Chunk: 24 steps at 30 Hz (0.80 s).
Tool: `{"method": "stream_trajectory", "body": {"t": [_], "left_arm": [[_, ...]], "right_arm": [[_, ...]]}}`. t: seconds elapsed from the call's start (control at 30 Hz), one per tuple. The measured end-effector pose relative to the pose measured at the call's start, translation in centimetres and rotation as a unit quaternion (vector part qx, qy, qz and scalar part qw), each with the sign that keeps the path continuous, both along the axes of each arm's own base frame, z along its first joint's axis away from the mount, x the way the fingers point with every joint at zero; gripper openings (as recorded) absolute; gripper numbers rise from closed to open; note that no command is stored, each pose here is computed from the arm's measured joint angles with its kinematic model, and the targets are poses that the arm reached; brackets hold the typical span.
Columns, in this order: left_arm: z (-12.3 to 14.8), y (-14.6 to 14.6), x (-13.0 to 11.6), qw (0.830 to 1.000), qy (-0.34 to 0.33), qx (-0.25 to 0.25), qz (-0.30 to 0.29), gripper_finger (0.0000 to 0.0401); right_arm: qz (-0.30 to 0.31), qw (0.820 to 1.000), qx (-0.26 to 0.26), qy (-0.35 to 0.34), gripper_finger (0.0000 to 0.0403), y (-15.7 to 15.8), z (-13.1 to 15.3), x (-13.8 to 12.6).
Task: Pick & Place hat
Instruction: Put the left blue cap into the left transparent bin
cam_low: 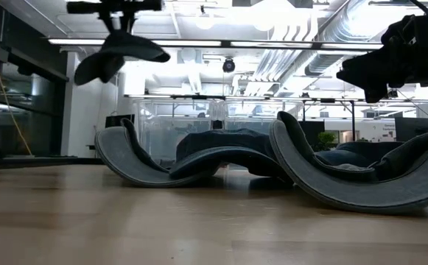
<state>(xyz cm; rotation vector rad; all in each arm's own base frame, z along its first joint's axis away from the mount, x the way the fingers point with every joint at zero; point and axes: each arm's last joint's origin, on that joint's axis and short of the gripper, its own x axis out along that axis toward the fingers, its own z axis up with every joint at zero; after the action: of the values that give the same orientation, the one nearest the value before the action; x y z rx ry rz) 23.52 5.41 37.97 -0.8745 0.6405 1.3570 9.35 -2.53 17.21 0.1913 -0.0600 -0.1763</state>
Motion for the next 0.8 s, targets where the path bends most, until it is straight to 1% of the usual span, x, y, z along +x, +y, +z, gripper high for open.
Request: {"method": "stream_trajectory", "body": {"t": [0.13,0.23,0.33,0.57,0.63,0.8], "left_arm": [[0.4,1.7,1.5,0.999,-0.028,0.007,-0.018,0.0],[0.3,3.1,3.0,0.999,-0.023,0.008,-0.023,0.0],[0.7,4.7,3.8,0.999,-0.015,0.012,-0.029,0.0],[2.7,8.1,7.2,0.995,-0.046,0.043,-0.07,0.0],[3.0,9.0,7.8,0.995,-0.045,0.049,-0.073,0.0],[2.1,11.5,9.1,0.997,-0.033,0.043,-0.061,0.0]], "right_arm": [[0.0,1.0,0.0,0.0,0.0165,0.0,0.0,0.0],[0.0,1.0,0.0,0.0,0.0165,0.0,0.0,0.0],[0.0,1.0,0.0,0.0,0.0165,0.0,0.0,0.0],[0.0,1.0,0.0,0.0,0.0165,0.0,0.0,0.0],[0.0,1.0,0.0,0.0,0.0165,0.0,0.0,0.0],[0.0,1.0,0.0,0.0,0.0165,0.0,0.0,0.0]]}}
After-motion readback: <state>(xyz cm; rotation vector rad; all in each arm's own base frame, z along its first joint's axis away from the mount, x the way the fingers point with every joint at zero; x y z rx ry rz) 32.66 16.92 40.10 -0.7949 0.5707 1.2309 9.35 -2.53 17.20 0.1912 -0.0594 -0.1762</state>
